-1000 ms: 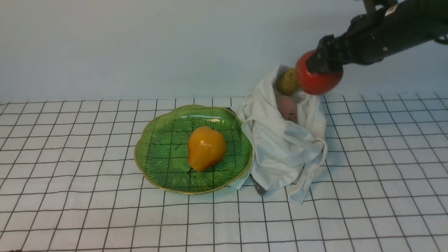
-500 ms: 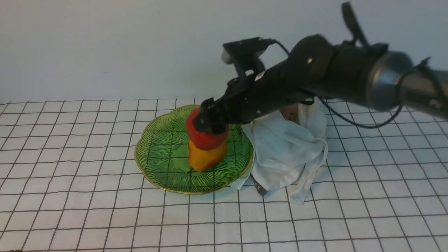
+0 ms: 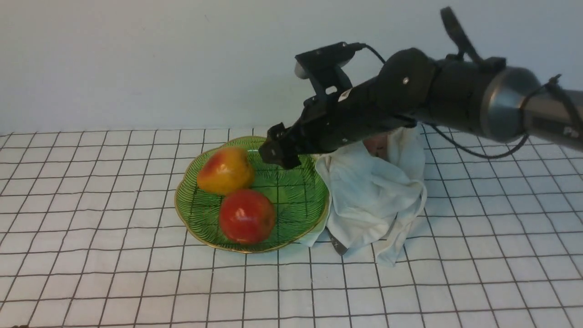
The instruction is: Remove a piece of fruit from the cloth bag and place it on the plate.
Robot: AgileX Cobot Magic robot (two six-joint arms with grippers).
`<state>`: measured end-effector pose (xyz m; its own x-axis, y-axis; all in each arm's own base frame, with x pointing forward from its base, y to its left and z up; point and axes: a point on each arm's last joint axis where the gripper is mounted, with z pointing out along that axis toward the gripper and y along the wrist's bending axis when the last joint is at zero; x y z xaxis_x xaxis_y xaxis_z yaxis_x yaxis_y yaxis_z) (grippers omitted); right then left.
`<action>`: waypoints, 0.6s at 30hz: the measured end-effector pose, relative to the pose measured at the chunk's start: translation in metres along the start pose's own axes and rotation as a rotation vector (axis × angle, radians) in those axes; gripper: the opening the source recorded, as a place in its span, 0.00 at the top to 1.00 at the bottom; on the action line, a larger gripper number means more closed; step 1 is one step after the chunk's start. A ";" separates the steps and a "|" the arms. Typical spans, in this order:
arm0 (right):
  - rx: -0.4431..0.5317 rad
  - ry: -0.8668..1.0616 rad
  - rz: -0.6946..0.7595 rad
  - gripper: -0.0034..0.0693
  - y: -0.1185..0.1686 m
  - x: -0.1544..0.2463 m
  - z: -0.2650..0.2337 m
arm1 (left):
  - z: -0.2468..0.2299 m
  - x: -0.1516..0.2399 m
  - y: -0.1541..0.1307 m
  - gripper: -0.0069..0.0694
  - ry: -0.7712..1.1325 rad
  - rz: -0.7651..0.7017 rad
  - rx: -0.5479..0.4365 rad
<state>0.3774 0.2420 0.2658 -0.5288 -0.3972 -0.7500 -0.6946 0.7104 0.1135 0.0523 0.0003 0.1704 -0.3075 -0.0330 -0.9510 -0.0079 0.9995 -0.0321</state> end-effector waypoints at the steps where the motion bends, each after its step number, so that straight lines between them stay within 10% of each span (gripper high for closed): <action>1: 0.002 0.009 -0.025 0.07 -0.001 -0.003 -0.013 | 0.000 0.000 0.000 0.92 0.000 0.000 0.000; 11: 0.081 -0.109 -0.120 0.75 0.027 -0.035 -0.198 | 0.000 0.000 0.000 0.92 0.000 0.000 0.000; 18: 0.157 -0.163 -0.097 0.96 0.071 0.004 -0.335 | 0.000 0.000 0.000 0.92 0.000 0.000 0.000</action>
<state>0.1625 0.0967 0.4889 -0.3687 -0.3777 -0.8493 -0.6471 0.7603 -0.0572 0.0523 0.0003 0.1704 -0.3075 -0.0330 -0.9510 -0.0079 0.9995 -0.0321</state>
